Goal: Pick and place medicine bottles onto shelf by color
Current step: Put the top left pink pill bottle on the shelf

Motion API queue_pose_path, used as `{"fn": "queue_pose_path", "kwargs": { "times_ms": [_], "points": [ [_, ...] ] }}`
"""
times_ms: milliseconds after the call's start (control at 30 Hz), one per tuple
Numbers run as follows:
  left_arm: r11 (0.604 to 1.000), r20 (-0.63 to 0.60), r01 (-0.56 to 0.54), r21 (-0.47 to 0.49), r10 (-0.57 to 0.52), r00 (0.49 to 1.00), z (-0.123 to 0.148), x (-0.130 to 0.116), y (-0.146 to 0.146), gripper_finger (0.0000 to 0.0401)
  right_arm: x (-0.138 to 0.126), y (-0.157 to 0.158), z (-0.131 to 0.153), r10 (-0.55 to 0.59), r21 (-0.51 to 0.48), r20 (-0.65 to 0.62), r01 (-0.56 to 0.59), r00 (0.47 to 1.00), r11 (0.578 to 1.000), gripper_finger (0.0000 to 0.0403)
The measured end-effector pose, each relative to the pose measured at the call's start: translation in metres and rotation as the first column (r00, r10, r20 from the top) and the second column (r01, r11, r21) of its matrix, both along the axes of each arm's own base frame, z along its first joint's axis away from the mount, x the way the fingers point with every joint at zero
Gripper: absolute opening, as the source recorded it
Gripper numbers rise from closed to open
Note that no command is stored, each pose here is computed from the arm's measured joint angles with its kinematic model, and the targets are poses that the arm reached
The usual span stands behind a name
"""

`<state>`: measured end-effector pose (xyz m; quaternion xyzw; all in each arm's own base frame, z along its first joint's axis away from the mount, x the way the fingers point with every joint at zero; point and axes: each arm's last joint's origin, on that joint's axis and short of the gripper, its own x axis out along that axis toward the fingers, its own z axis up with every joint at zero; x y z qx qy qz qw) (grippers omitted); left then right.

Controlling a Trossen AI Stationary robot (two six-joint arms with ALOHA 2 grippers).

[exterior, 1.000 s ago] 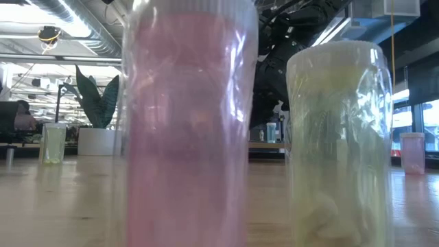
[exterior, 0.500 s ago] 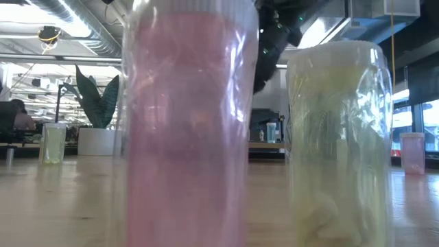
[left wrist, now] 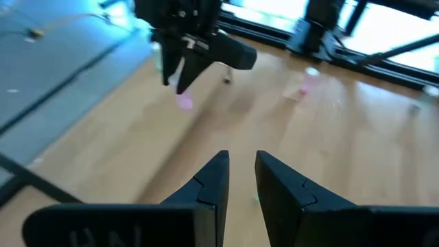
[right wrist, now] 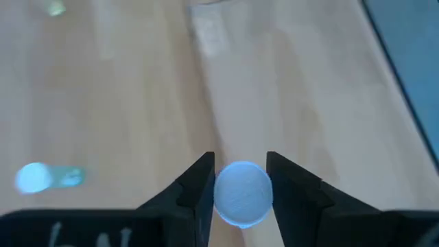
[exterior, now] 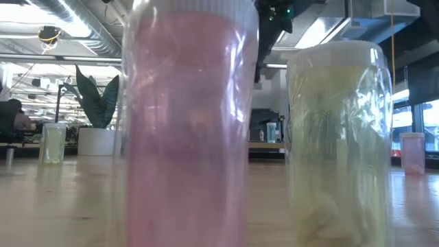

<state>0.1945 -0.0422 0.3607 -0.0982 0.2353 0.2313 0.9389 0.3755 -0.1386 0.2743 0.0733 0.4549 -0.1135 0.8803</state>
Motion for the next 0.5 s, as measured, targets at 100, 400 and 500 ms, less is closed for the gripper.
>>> {"fn": "queue_pose_path", "kwargs": {
  "times_ms": [100,400,500],
  "points": [
    [0.998,0.014,-0.056,0.041,0.056,0.998,0.001,-0.001,0.002,0.0066,-0.007,-0.017,0.000,-0.071,0.015,0.005,0.071,0.997,0.997,0.0123],
    [0.993,0.022,-0.091,0.073,0.090,0.996,0.001,-0.001,0.003,0.0066,-0.017,-0.055,0.003,-0.202,-0.151,0.034,0.205,0.979,0.967,0.0123],
    [0.993,0.021,-0.091,0.074,0.089,0.996,0.001,-0.001,0.003,0.0066,-0.017,-0.063,-0.002,-0.218,-0.149,0.027,0.219,0.976,0.964,0.0123]
  ]
}}
